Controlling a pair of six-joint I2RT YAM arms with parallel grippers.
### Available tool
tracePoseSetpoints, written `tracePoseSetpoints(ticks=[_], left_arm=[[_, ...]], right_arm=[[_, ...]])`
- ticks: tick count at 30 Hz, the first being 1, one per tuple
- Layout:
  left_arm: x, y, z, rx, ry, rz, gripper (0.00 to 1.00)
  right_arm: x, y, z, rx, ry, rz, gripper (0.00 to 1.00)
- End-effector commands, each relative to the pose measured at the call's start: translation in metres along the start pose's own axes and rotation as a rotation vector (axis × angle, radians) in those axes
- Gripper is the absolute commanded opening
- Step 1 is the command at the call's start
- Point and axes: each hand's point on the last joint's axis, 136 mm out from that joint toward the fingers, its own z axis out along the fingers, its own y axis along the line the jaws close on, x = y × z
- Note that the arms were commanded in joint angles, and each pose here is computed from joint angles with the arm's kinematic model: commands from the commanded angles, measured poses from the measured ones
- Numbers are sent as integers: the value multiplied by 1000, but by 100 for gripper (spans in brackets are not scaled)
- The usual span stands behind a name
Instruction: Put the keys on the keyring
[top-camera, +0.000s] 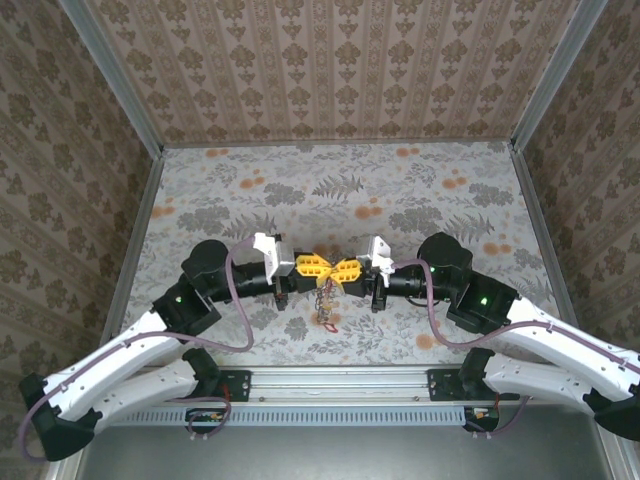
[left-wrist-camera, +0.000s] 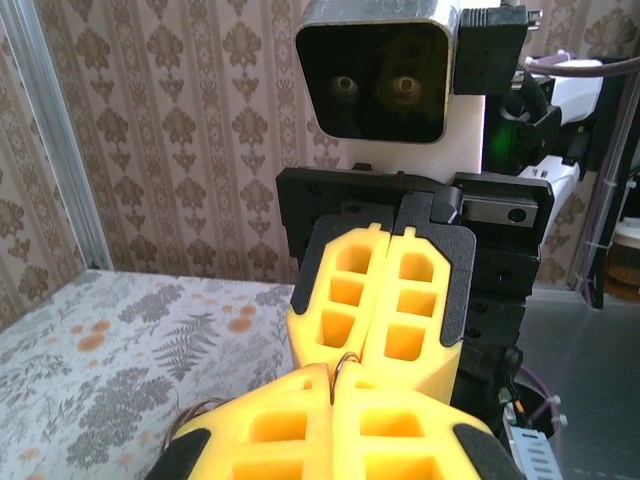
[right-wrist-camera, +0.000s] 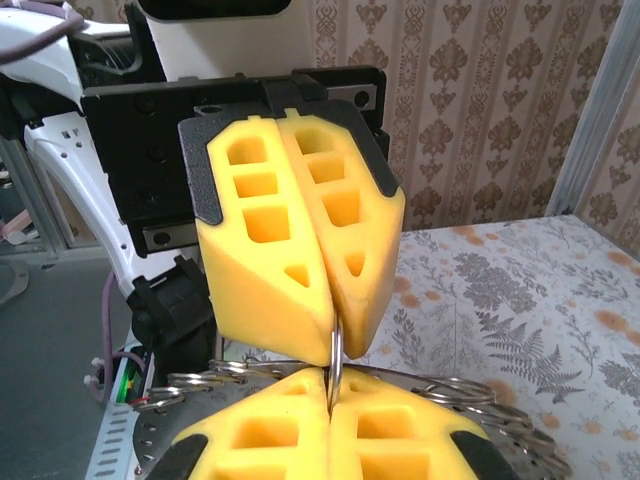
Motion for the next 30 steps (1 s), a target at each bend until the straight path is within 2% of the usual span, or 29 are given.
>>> tracePoseSetpoints(ticks=[1,4,6,10,19,21,25,26,27,28,30], left_arm=[[-14,-1,-9,-35,90,75,1],[1,-1,-12,-71,262,120,22],[9,0,-14,-82,343,147,29],[21,-1,-14,-80,444,175,32],[38,1,-7,-57,508,179,34],[42,1,-5,-54,519,174,34],[44,1,-3,-48,516,172,25],[44,1,-3,-49,512,172,20],[44,1,-3,-50,510,172,8],[44,1,-3,-49,510,173,0],[41,-2,-4,-39,495,171,0]], right_arm=[[1,-2,-5,12,22,4,0],[6,-8,-3,43,65,-4,0],[9,-10,-1,47,91,-7,0],[12,-9,3,29,121,-2,0],[10,-2,7,-18,126,1,0],[11,-1,9,-30,129,2,0],[14,0,12,-39,139,2,0],[14,1,12,-39,141,0,0],[14,-1,12,-30,142,-6,0],[16,-2,11,-19,144,-11,0],[16,-2,8,-11,134,-32,0]])
